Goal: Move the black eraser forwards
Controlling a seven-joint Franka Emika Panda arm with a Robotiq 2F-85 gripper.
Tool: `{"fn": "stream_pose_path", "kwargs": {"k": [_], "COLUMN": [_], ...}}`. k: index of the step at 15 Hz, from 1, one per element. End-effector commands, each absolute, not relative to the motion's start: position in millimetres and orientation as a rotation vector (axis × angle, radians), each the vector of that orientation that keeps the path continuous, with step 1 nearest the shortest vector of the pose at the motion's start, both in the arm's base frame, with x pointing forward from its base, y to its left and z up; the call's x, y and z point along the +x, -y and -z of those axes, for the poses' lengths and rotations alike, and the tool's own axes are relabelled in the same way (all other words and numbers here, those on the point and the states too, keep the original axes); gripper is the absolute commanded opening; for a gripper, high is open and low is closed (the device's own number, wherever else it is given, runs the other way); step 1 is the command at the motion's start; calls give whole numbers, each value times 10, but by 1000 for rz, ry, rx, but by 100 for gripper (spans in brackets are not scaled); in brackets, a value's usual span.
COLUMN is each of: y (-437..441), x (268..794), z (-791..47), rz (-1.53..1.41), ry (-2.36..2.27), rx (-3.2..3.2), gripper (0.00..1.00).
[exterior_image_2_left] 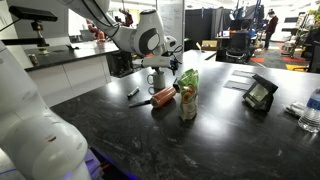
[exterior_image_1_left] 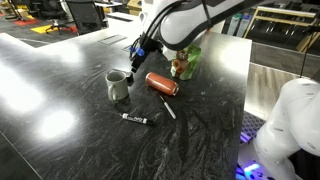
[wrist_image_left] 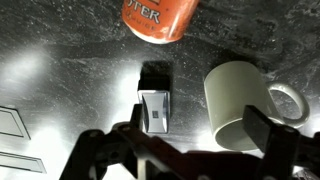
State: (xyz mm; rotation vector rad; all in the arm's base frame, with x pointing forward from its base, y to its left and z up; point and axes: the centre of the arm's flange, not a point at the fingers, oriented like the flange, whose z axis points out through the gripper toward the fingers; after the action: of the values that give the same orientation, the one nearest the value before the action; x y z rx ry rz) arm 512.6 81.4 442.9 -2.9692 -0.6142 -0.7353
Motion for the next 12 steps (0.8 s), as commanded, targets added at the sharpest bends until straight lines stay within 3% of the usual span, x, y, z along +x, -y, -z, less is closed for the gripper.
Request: {"fn": "stream_pose_path", "kwargs": {"k": [1, 12], "y": [-737, -523], "x": [5420, 5736], "z": [-4312, -3946], "rz": [740, 670], "ry": [675, 748], "rx": [-2921, -2915], "gripper": [100, 100]}}
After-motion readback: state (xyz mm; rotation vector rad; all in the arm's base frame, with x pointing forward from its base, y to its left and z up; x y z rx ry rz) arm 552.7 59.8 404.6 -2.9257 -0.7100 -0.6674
